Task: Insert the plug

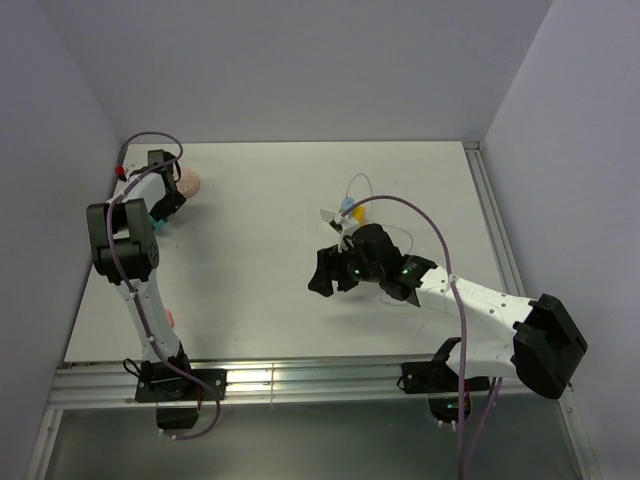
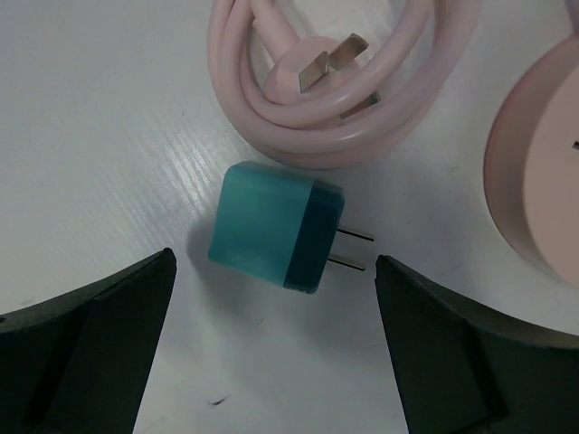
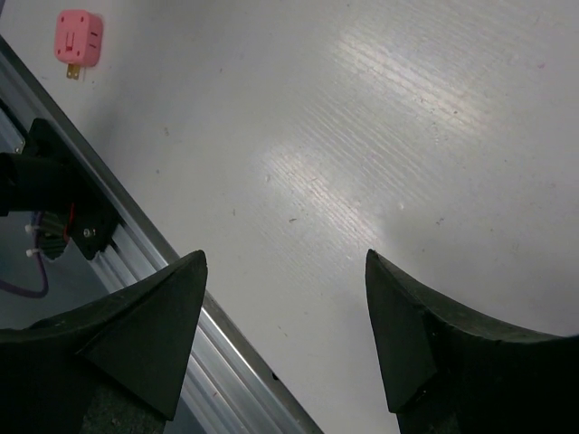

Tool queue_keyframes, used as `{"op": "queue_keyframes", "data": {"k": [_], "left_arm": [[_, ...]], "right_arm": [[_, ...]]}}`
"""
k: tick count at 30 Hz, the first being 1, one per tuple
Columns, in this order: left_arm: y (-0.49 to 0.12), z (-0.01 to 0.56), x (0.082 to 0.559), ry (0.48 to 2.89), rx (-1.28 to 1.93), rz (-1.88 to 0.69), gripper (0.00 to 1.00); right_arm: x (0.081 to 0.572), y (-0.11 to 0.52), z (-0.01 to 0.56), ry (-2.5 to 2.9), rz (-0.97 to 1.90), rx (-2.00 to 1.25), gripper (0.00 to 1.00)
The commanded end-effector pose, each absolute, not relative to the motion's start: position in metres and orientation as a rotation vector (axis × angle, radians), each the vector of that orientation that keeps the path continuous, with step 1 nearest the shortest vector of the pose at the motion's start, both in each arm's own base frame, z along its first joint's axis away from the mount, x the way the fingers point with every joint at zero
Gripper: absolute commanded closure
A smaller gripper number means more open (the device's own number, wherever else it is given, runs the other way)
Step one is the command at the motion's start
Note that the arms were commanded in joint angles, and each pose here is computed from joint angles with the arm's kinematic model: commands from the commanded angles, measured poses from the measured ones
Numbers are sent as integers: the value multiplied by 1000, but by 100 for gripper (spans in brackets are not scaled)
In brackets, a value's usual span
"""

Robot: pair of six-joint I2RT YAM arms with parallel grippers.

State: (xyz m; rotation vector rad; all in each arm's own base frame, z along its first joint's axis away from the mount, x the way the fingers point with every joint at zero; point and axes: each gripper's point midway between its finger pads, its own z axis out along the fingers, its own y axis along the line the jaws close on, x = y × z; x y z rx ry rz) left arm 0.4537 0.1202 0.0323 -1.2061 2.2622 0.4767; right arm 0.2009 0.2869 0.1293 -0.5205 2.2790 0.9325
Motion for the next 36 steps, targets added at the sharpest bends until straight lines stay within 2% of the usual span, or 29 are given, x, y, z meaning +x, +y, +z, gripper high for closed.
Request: {"op": "queue_keyframes", "data": {"k": [1, 8, 12, 16, 20, 21, 22, 25, 27, 32, 33, 35, 36], "left_arm": [[132, 47, 463, 2202, -1194, 522, 2], [141, 35, 463, 2209, -1209, 566, 2], [141, 27, 463, 2213, -1204, 547, 6], [137, 18, 464, 2244, -1191, 497, 17], [130, 26, 468, 2245, -1158, 411, 36], [126, 29, 469, 2246, -1148, 389, 42], [119, 36, 470, 2248, -1131, 321, 55], [100, 52, 468, 2242, -1107, 166, 71], [87, 56, 459, 2256, -1101, 82, 73], [33, 120, 449, 2182, -936, -246, 83], [14, 121, 440, 2211, -877, -334, 84], [-32, 164, 433, 2164, -691, -561, 87], [-56, 180, 421, 2144, -599, -667, 93]], "right_arm": [[206, 287, 137, 2234, 955, -525, 23], [208, 286, 131, 2251, 944, -520, 23], [209, 285, 127, 2263, 942, -511, 23], [210, 285, 125, 2272, 936, -512, 24], [213, 283, 126, 2273, 910, -499, 24], [214, 283, 127, 2268, 909, -497, 24], [215, 281, 127, 2273, 898, -492, 24], [220, 280, 133, 2266, 874, -480, 24], [222, 279, 138, 2256, 869, -478, 24], [222, 283, 151, 2251, 875, -511, 24], [222, 284, 154, 2250, 880, -518, 25], [220, 291, 163, 2246, 934, -527, 25], [220, 294, 172, 2236, 969, -516, 25]]}}
